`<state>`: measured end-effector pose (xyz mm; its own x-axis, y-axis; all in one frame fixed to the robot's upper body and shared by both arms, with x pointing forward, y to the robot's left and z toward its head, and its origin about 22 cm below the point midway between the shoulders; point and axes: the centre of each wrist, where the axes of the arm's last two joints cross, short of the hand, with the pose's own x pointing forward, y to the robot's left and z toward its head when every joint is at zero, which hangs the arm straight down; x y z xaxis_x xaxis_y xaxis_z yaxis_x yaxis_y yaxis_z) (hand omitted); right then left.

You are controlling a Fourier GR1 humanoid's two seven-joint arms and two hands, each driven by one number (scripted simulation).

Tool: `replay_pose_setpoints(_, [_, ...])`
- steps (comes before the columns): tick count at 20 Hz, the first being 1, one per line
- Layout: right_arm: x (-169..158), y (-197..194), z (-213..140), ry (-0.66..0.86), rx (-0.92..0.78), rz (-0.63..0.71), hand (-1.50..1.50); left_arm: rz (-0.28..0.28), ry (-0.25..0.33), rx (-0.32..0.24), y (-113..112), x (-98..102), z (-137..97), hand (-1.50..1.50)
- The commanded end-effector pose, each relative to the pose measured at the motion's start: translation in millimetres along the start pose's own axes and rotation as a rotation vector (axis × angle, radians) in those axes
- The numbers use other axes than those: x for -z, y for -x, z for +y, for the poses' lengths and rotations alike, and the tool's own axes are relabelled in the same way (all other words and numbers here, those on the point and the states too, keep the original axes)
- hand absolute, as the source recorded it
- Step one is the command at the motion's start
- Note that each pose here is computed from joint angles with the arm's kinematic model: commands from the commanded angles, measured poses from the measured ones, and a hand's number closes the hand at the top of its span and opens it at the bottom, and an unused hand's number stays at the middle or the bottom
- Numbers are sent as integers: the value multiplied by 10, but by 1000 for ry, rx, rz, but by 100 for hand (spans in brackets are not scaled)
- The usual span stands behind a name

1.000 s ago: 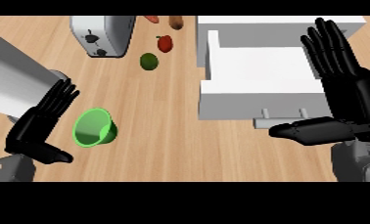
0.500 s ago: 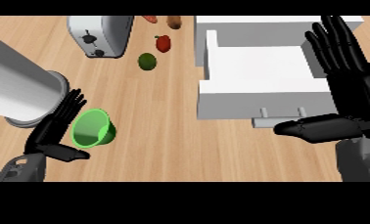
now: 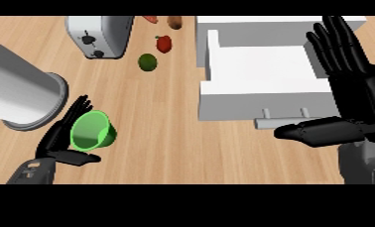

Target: Pick up the cup, place it into the drawer and close the drawer

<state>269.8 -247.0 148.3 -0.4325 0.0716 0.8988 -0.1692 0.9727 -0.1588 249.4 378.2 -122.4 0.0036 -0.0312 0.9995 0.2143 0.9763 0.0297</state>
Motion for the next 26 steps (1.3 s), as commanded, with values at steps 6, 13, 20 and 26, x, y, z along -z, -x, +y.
replay_pose_setpoints(6, [-17,33,8,10,22,-3,-150,-120,70,-93,119,51,-186,-150])
replay_pose_setpoints(13, [56,95,-124,-1,12,-17,-150,-134,92,-102,88,130,-195,-150])
replay_pose_setpoints(20, [103,-1,-110,-5,12,13,-150,-137,181,-229,125,186,-334,-150])
replay_pose_setpoints(26, [86,-16,-120,20,-4,-1,-150,-323,127,-119,80,327,-483,150])
